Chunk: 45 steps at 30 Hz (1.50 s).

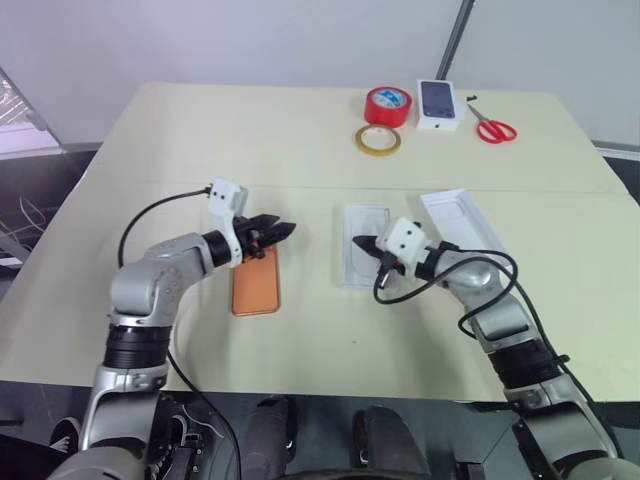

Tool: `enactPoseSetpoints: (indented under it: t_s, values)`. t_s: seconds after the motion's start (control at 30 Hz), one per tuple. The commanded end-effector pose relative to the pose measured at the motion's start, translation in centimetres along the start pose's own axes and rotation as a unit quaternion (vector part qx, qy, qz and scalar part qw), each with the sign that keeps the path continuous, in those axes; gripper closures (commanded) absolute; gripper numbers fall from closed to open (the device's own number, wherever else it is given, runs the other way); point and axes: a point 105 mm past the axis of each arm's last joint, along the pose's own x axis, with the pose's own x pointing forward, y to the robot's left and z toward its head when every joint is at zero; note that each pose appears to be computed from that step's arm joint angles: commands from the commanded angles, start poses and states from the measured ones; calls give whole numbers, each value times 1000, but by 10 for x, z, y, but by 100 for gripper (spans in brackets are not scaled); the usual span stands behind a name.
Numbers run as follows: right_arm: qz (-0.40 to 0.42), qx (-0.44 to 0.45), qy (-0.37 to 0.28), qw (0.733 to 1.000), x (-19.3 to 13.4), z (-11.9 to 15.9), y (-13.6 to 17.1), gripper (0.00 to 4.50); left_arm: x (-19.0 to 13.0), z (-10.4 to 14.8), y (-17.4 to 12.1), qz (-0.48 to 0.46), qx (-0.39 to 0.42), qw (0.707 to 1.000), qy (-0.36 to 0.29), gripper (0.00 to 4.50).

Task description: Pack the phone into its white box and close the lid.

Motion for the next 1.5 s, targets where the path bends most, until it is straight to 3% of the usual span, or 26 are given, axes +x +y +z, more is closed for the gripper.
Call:
enactPoseSetpoints:
  t_s: [0.03, 0.13, 0.3, 0.37, 0.6, 0.77, 1.07, 1.13, 1.3, 1.5]
  values:
    - [15, -50, 20, 998, 0, -3, -1, 448, -16, 9, 5, -1, 46, 999, -16, 200]
    - [63, -61, 43, 995, -4, -11, 12, 448, -24, 3, 14, 18, 62, 998, 1, 200]
    - [104, -24, 5, 994, -8, 4, 22, 448, -29, 0, 17, 22, 50, 998, 1, 200]
    - [88, -51, 10, 995, -6, 4, 16, 448, -30, -1, 20, 30, 50, 998, 2, 200]
    - [-36, -49, -16, 998, 3, 21, -33, 448, -51, -13, 30, 47, -78, 995, 45, 200]
    - [-63, 0, -92, 994, 4, 55, -46, 448, -77, -18, 34, 57, -144, 985, 77, 200]
    - [75, -20, -133, 988, 40, 106, 26, 448, -102, -33, 29, 52, -287, 952, 96, 200]
    - [121, -32, -110, 986, 48, 103, 43, 448, -100, -38, 25, 46, -306, 945, 103, 200]
    - [130, -72, -45, 988, 70, 88, 56, 448, -93, -54, 14, 42, -325, 936, 130, 200]
    - [150, -78, -29, 985, 78, 84, 66, 448, -86, -73, 8, 52, -349, 925, 142, 200]
